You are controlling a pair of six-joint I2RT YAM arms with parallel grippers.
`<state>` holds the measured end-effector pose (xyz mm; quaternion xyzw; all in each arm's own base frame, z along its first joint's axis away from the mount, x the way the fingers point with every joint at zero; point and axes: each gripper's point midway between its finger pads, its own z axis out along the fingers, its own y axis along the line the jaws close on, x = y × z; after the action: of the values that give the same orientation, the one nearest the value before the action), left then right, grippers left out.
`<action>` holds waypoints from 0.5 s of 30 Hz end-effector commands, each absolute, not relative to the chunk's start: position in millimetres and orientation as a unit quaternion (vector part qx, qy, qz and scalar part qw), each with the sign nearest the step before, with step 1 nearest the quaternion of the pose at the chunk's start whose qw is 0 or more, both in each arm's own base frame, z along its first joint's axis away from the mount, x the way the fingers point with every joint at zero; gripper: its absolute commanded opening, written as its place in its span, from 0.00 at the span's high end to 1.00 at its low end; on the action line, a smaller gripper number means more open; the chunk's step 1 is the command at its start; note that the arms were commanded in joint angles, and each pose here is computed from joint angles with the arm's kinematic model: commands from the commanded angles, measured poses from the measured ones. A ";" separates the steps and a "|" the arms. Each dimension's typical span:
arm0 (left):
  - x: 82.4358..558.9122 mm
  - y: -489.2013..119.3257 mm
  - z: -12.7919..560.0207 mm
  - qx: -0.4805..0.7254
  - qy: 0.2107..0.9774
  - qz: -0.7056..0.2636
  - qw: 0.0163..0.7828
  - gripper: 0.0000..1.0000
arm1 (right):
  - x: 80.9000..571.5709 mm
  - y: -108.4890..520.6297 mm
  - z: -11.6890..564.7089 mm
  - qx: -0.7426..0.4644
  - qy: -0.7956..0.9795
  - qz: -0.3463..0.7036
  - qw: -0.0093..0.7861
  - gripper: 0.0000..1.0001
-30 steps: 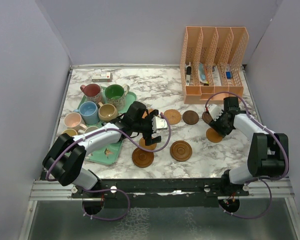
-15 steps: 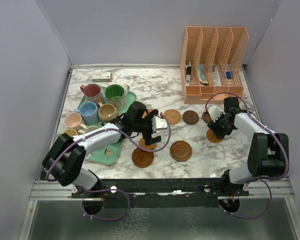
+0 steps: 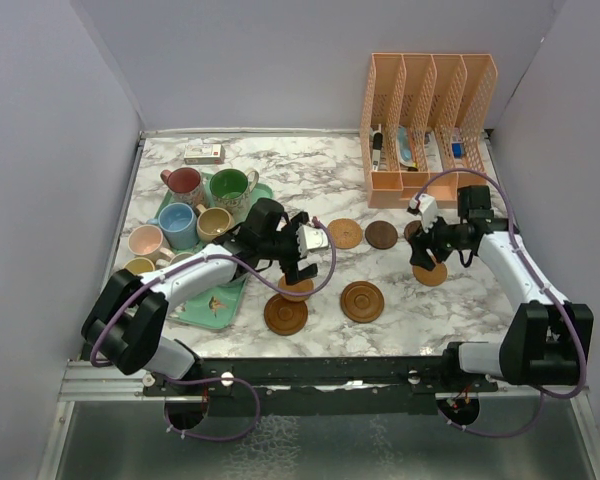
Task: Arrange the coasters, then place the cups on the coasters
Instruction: Move the coaster to the center of the board.
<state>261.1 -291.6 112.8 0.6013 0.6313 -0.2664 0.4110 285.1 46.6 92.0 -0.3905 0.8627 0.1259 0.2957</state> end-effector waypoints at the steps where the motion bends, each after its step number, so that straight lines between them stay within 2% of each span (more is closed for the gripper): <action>1: 261.2 -285.4 121.6 0.607 0.624 -0.266 0.414 0.01 | 273.1 89.3 117.4 -0.405 0.821 0.219 0.337 0.39; 15: 226.8 -236.5 70.7 0.633 0.694 -0.222 0.261 0.01 | 264.3 96.7 112.0 -0.400 0.816 0.233 0.347 0.38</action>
<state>239.6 -257.3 85.0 0.6219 0.6727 -0.2469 0.3160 266.0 89.6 110.0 -0.3980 0.8263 0.2195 0.3327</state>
